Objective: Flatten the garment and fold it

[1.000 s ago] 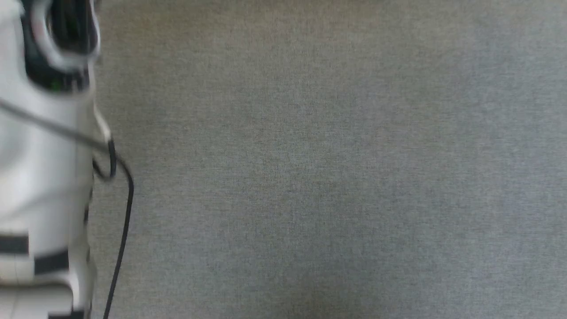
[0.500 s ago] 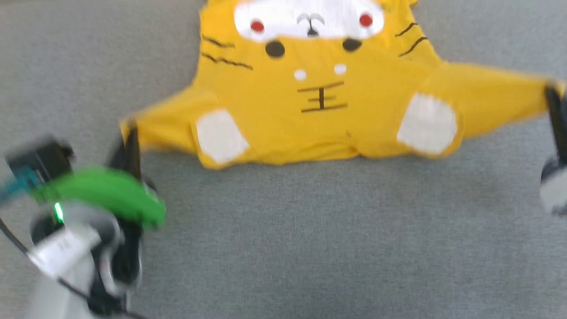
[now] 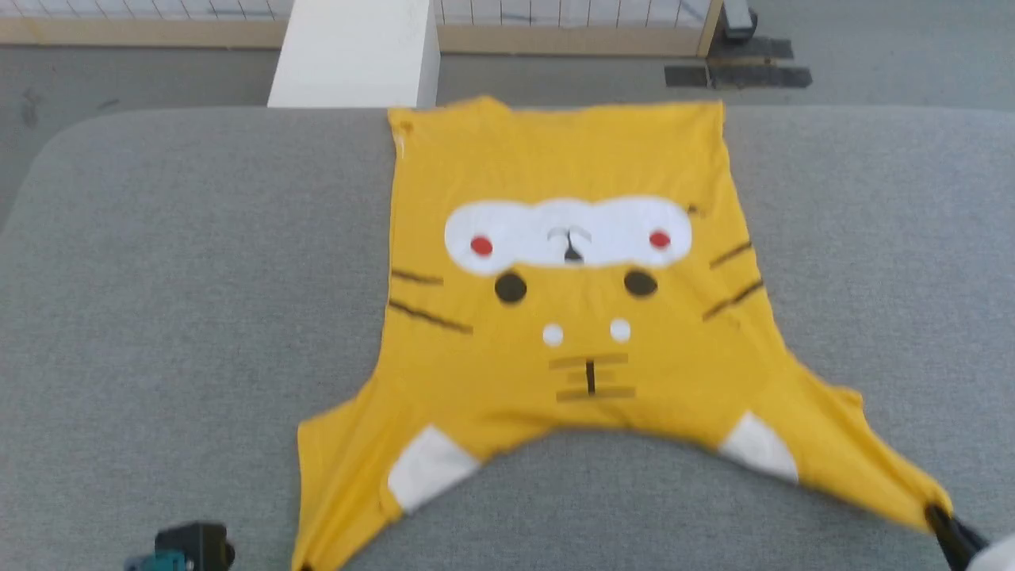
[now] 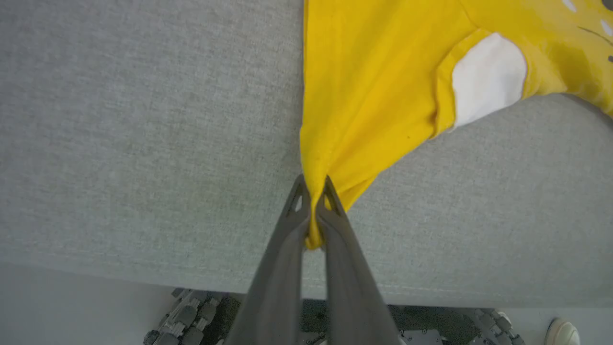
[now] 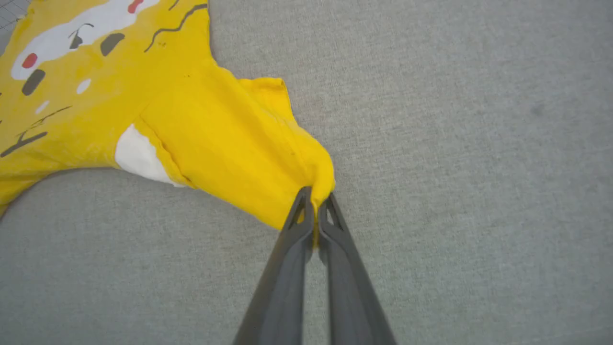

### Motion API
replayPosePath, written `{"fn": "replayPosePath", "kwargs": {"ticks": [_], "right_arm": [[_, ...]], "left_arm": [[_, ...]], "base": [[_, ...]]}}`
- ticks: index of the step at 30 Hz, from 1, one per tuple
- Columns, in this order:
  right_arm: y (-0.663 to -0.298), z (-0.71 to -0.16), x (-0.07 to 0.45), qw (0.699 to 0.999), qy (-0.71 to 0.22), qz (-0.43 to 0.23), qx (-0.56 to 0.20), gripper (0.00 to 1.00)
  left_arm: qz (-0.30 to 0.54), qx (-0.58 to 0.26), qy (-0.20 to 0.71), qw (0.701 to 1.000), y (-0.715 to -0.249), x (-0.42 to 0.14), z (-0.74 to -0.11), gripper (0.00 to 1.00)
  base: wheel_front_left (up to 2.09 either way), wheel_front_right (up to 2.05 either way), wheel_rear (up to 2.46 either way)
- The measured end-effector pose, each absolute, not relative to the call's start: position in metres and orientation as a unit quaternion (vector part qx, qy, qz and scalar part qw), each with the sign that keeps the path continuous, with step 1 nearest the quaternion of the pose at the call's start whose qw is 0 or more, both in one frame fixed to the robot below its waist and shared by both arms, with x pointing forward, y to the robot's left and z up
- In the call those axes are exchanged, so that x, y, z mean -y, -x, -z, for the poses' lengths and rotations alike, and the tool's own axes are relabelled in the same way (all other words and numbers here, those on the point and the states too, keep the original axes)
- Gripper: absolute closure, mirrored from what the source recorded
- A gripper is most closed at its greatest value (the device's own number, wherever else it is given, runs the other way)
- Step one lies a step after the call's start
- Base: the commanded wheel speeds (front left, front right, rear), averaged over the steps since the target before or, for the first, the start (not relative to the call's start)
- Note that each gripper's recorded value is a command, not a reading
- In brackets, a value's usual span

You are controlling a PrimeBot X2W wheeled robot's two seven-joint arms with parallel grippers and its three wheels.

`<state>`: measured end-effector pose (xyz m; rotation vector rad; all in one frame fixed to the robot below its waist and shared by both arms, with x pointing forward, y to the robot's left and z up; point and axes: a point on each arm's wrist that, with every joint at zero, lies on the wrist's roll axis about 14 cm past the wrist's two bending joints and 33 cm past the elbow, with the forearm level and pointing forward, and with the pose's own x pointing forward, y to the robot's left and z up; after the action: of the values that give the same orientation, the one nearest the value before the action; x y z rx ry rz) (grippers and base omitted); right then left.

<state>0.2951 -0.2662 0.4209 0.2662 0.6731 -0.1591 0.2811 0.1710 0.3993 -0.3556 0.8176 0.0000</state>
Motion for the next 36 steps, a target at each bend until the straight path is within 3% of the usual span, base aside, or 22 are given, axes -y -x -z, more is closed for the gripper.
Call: {"fn": "replayPosePath", "kwargs": {"ticks": [6, 14, 21, 22, 23, 27, 36], "right_arm": [[-0.244, -0.401, 0.272, 0.901, -0.153, 0.097, -0.393, 1.00], [-0.181, -0.379, 0.250, 0.840, -0.189, 0.058, -0.505, 1.00], [-0.180, -0.384, 0.257, 0.852, -0.183, 0.070, -0.486, 1.00], [-0.181, -0.384, 0.256, 0.853, -0.180, 0.068, -0.485, 0.75], [-0.184, -0.385, 0.255, 0.858, -0.176, 0.067, -0.478, 0.00], [-0.207, -0.393, 0.258, 0.882, -0.155, 0.061, -0.442, 0.00], [-0.352, -0.536, 0.295, 0.976, -0.023, 0.044, -0.212, 0.00]], "left_arm": [[0.006, -0.463, 0.160, 0.871, -0.231, -0.181, -0.386, 1.00], [-0.003, -0.497, 0.172, 0.851, -0.198, -0.194, -0.384, 1.00], [0.002, -0.452, 0.175, 0.875, -0.210, -0.197, -0.404, 1.00], [0.006, -0.446, 0.176, 0.877, -0.212, -0.195, -0.407, 1.00], [0.011, -0.436, 0.178, 0.882, -0.215, -0.193, -0.411, 1.00], [0.037, -0.398, 0.185, 0.898, -0.231, -0.180, -0.427, 1.00], [0.079, -0.346, 0.169, 0.919, -0.262, -0.156, -0.457, 1.00]], "base": [[0.00, 0.00, 0.00], [0.00, 0.00, 0.00], [0.00, 0.00, 0.00], [0.00, 0.00, 0.00], [0.00, 0.00, 0.00], [0.00, 0.00, 0.00], [0.00, 0.00, 0.00]]}}
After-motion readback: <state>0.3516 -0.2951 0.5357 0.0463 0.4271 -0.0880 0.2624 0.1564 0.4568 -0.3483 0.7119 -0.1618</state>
